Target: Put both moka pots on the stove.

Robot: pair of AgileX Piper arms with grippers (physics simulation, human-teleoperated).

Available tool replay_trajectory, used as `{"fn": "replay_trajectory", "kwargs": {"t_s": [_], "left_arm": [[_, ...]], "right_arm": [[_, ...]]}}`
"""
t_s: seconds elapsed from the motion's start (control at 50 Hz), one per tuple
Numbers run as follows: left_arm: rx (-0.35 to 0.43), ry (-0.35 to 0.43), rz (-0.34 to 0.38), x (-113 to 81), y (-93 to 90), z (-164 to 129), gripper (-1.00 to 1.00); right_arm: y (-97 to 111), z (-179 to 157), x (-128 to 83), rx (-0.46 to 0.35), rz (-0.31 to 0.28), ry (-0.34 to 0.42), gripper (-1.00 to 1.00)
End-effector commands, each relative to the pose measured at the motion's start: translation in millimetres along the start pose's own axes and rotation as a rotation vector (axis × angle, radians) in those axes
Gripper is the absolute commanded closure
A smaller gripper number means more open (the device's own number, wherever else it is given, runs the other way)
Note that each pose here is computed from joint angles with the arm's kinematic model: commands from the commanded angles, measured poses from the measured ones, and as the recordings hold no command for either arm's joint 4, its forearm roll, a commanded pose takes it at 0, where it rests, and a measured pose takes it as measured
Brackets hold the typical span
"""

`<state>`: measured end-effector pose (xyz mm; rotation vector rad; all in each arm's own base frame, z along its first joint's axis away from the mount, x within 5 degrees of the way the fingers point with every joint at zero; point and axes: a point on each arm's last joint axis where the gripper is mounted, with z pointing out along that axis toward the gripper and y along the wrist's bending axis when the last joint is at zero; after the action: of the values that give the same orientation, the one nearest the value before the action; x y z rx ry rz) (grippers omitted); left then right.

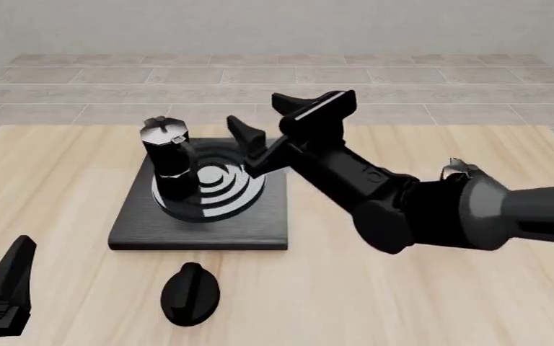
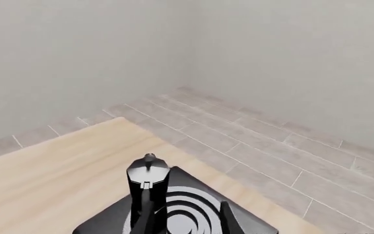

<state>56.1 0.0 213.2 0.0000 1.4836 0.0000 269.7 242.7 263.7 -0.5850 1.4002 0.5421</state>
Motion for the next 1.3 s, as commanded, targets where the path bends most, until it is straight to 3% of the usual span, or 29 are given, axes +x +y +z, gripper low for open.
{"fn": "replay_trajectory", "kwargs": {"t_s": [0.02, 0.48, 0.68, 1.3], "left_arm": [[0.0, 0.0, 0.0, 0.0, 0.0, 0, -1.0], [0.0, 0.0, 0.0, 0.0, 0.0, 0, -1.0], [0.0, 0.0, 0.0, 0.0, 0.0, 0, -1.0], [0.0, 0.0, 0.0, 0.0, 0.0, 0, -1.0]], "right_arm": [[-19, -27, -17, 0.054, -0.005, -0.025, -1.0], [-41, -71, -42, 0.133, -0.016, -0.026, -1.0], [-68, -105, -52, 0.251, 0.013, -0.049, -1.0], [-77, -190, -60, 0.407, 0.063, -0.051, -1.0]]}}
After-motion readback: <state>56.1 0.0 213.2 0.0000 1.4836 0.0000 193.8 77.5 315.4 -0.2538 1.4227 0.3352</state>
